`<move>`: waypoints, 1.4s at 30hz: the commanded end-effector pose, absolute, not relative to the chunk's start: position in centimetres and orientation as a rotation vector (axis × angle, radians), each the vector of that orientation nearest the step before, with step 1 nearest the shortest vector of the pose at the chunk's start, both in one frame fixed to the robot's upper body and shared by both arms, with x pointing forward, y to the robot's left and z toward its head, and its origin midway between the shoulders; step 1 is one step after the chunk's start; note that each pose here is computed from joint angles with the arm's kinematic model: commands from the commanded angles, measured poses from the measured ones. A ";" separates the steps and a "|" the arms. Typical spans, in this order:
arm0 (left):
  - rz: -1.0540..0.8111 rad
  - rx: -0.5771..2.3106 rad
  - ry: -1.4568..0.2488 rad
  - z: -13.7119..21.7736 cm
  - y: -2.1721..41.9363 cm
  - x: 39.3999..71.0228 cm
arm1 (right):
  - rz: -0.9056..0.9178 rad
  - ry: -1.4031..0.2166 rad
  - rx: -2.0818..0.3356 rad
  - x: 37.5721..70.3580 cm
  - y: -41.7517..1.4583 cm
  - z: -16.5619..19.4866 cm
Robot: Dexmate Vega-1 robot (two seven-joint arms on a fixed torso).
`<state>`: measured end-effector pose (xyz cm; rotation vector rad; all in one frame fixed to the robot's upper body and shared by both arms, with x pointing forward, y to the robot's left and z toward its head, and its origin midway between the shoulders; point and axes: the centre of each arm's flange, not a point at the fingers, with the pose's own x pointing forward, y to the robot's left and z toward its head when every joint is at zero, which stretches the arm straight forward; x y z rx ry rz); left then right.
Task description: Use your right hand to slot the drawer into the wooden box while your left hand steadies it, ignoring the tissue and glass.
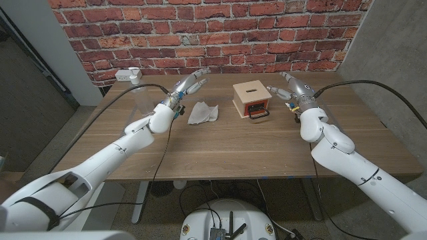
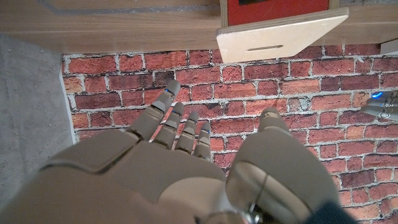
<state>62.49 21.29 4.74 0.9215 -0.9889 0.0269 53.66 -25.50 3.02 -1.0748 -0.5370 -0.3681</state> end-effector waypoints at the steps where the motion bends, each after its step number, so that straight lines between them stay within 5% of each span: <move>1: 0.083 0.731 -0.931 2.3 22.9 63.1 | -0.337 -0.580 -0.891 54.5 -26.5 2.5; 42: -0.013 0.274 -0.808 -0.7 26.5 64.8 | -0.054 -0.691 -0.217 59.4 -30.8 -1.2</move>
